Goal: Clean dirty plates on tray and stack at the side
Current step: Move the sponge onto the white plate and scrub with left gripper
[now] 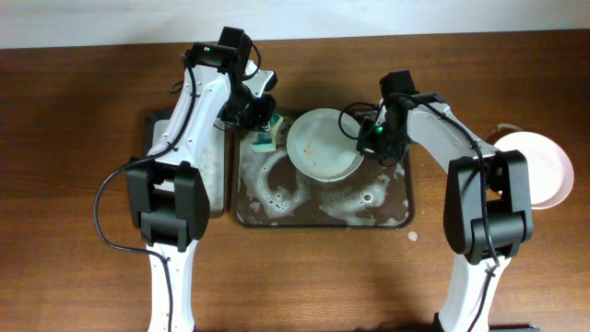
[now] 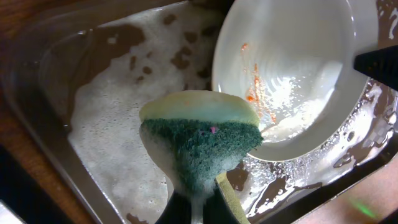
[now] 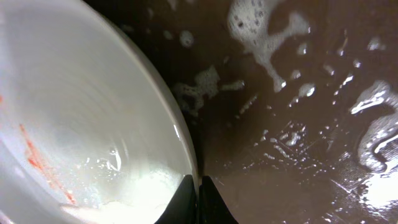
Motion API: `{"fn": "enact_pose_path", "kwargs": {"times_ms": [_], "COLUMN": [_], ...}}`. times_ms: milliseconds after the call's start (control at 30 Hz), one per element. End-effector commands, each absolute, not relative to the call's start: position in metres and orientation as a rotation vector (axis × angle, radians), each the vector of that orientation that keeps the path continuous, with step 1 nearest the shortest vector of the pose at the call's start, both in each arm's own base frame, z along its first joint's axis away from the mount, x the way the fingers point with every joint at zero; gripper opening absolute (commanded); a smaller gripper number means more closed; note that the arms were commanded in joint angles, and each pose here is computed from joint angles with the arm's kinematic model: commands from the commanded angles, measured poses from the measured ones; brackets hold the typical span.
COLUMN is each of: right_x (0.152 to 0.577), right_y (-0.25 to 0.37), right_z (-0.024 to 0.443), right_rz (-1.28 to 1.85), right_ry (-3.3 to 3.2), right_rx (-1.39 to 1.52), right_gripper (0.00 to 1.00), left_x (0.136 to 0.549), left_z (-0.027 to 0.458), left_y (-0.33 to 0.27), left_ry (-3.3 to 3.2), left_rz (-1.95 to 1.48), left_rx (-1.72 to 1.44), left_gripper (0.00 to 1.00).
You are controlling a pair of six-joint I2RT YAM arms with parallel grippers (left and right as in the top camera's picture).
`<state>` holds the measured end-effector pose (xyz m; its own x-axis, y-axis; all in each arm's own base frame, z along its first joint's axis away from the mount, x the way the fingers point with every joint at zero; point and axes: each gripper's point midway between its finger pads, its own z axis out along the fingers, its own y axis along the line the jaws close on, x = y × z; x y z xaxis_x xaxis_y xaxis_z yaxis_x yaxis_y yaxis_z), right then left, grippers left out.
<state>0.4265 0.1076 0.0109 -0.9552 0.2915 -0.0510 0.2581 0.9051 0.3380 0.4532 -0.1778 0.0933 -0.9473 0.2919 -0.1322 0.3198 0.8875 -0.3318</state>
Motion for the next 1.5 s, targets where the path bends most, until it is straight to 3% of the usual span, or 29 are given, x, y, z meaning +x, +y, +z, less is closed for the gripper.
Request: {"fn": "enact_pose_path", "kwargs": {"times_ms": [0, 267, 433, 667, 1067, 1467], "right_x": [0.410, 0.406, 0.406, 0.406, 0.405, 0.405], "right_y": [0.110, 0.115, 0.115, 0.116, 0.114, 0.113], "right_z": [-0.011, -0.016, -0.016, -0.016, -0.016, -0.017], "right_rz": [0.495, 0.497, 0.497, 0.498, 0.484, 0.472], "right_ry": [3.017, 3.022, 3.020, 3.020, 3.023, 3.026], "right_rx": [0.494, 0.474, 0.474, 0.472, 0.467, 0.464], "right_gripper": [0.04, 0.04, 0.04, 0.04, 0.04, 0.04], "left_x": [0.449, 0.464, 0.474, 0.455, 0.427, 0.509], "left_z": [0.095, 0.100, 0.082, 0.030, 0.007, 0.019], "left_y": [-0.194, -0.241, -0.252, -0.271, -0.280, -0.261], "left_ry": [2.959, 2.804, 2.822, 2.936, 3.055, 2.745], "left_rz": [-0.558, -0.546, -0.349, -0.299, -0.286, -0.032], "left_rx": [0.518, 0.643, 0.510, 0.503, 0.491, 0.333], "left_gripper": [0.00, 0.00, 0.00, 0.00, 0.00, 0.00]}}
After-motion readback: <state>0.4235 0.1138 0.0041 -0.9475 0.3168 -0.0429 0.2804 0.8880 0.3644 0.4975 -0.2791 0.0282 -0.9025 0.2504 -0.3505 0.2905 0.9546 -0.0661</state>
